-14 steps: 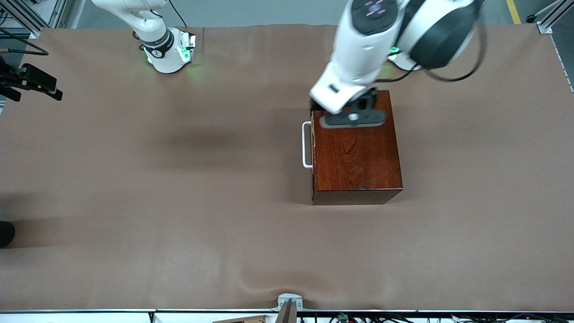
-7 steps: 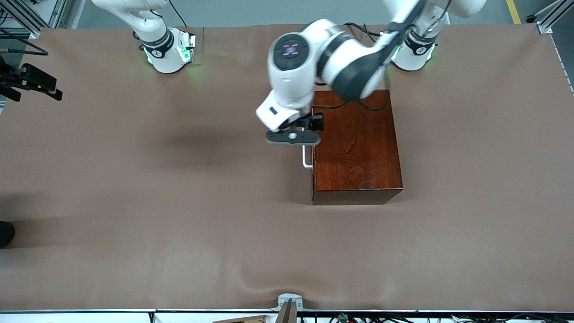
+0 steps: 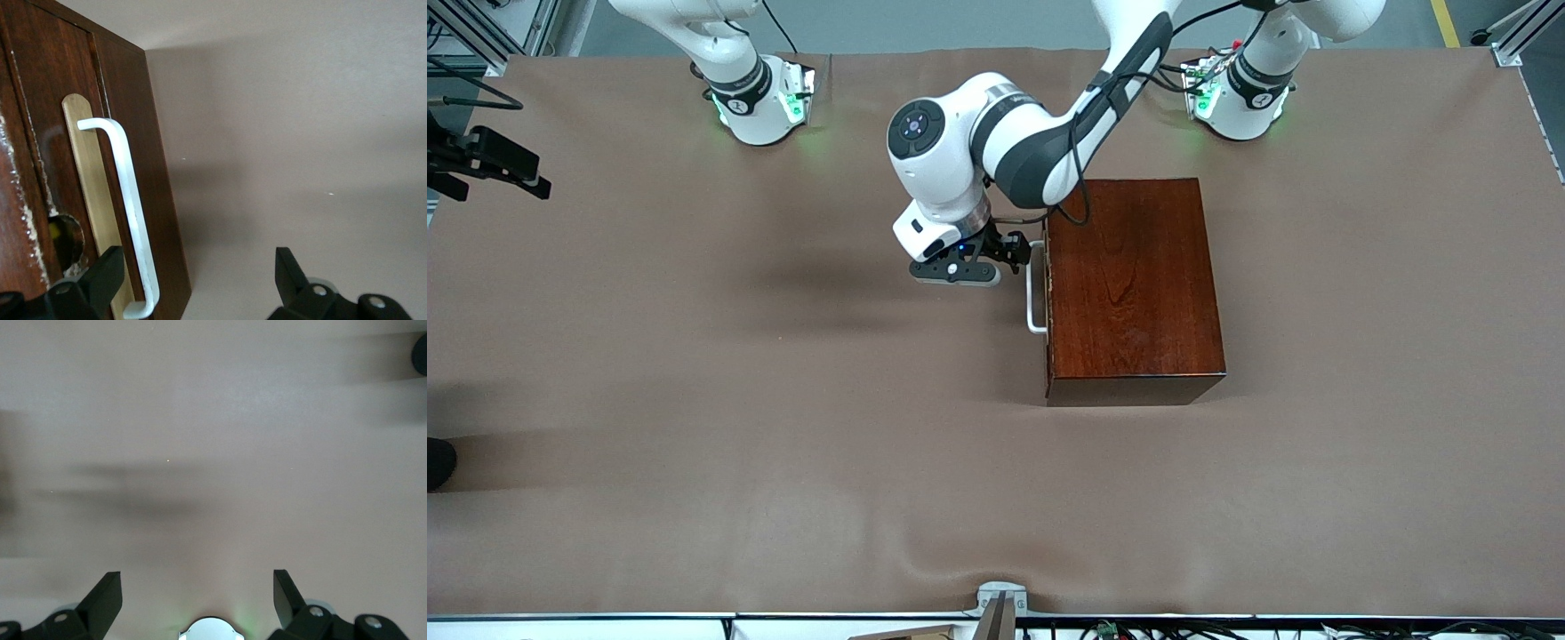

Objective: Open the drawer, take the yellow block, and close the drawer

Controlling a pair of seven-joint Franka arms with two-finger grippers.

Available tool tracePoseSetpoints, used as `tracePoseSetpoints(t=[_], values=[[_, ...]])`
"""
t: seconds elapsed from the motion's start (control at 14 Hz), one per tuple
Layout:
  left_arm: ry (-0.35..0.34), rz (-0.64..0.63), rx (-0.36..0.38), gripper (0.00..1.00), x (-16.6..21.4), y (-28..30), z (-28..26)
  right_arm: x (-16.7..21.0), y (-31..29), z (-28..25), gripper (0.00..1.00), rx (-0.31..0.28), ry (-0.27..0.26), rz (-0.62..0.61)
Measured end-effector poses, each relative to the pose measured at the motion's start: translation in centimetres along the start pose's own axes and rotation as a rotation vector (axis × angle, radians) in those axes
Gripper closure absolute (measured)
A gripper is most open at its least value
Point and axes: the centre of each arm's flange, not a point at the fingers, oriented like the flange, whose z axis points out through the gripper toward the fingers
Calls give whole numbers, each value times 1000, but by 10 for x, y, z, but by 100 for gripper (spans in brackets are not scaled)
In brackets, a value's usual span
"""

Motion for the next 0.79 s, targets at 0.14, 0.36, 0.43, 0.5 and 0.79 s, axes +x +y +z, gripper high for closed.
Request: tracePoseSetpoints(t=[0.14,0.36,0.43,0.5,0.79], values=[[-12,18,56,0,-7,3,10,0,0,0,0,0,0,0],[-39,18,91,0,-12,7,24,0,0,0,0,0,0,0],[-42,-4,97,0,-12,8,28,0,0,0,0,0,0,0],[-45,-27,102,0,-12,9,32,0,0,0,0,0,0,0],[-49,-95,112,0,-12,10,39,0,0,0,0,0,0,0]])
